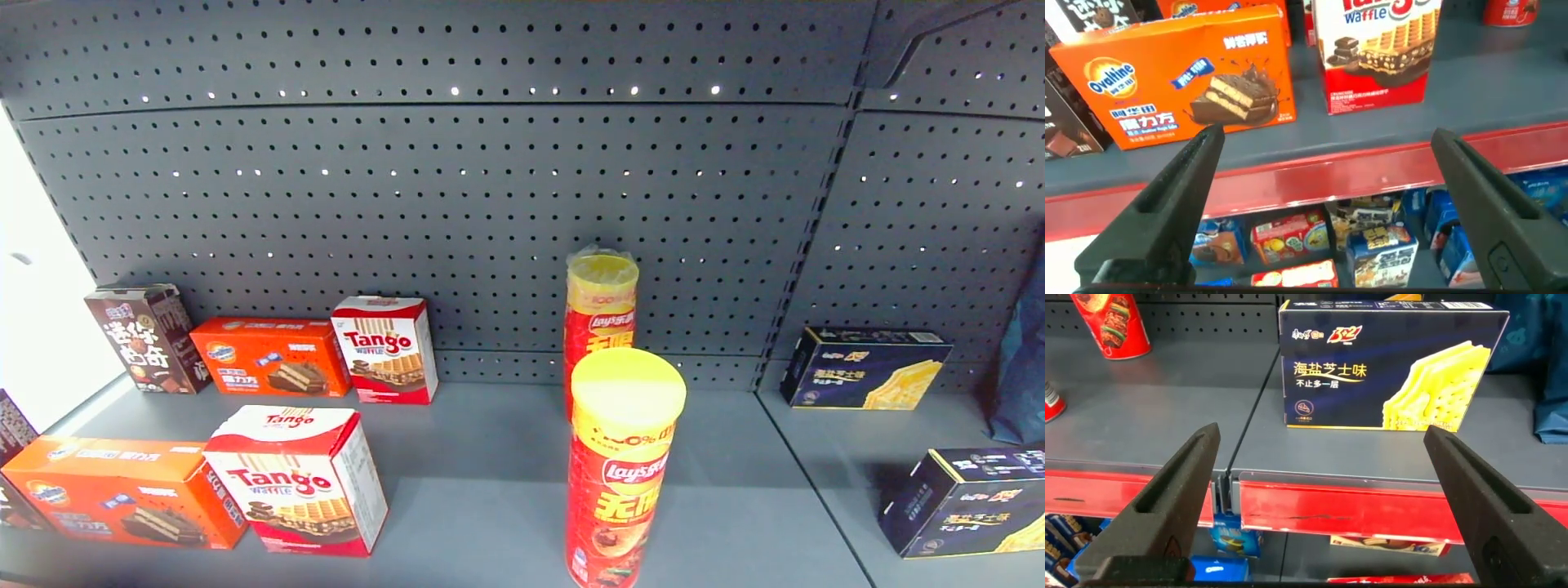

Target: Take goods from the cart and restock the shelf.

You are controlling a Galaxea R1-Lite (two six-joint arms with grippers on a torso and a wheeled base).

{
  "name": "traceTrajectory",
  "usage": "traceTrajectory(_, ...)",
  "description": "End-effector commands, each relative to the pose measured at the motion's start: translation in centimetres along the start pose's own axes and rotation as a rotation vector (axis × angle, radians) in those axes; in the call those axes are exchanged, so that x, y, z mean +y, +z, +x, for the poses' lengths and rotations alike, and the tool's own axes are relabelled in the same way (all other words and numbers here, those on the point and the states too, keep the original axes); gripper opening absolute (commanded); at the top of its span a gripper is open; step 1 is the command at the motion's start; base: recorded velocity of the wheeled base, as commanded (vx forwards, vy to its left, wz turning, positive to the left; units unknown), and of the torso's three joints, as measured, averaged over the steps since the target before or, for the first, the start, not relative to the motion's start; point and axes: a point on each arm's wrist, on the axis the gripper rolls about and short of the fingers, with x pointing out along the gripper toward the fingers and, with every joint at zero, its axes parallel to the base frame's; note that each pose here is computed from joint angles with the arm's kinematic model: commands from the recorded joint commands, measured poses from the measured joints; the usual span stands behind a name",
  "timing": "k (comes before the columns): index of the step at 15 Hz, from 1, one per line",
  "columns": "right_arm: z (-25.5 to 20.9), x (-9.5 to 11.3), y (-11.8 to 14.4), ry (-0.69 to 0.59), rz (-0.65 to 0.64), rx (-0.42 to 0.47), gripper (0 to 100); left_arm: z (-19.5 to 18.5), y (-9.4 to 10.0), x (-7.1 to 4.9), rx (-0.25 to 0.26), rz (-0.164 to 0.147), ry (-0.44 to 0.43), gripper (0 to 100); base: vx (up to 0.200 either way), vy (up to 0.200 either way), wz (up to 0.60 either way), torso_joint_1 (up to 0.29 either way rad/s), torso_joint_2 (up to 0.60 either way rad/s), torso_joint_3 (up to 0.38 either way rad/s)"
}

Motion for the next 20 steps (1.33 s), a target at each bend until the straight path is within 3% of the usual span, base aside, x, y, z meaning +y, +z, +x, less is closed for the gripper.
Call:
traceTrajectory(1,0.01,0.0,0.01,0.0,0.0,0.001,100,-0.1,-0.03,-0.02,-0.013,0.002,0.0,100,0.0,0.0,0.0,0.0,0.0,0.0)
traceTrajectory(7,0.01,0.02,-0.01,0.006,-0.004,0.003,100,-0.1,-0.03,-0.01,-0.013,0.001,0.0,100,0.0,0.0,0.0,0.0,0.0,0.0)
traceTrajectory(8,0.01,0.02,0.01,0.005,-0.003,0.001,100,-0.1,-0.03,0.0,-0.013,-0.006,0.004,100,0.0,0.0,0.0,0.0,0.0,0.0)
traceTrajectory(9,0.01,0.02,0.01,0.005,-0.004,0.001,100,-0.1,-0.02,0.09,-0.012,-0.036,0.044,100,0.0,0.0,0.0,0.0,0.0,0.0)
traceTrajectory(11,0.01,0.02,-0.01,0.005,-0.009,0.003,100,-0.1,-0.02,0.1,-0.012,-0.052,0.05,100,0.0,0.0,0.0,0.0,0.0,0.0)
traceTrajectory(20,0.01,0.02,0.01,0.006,-0.007,0.001,100,-0.1,-0.02,0.1,-0.012,-0.05,0.053,100,0.0,0.0,-0.13,0.001,0.0,0.001)
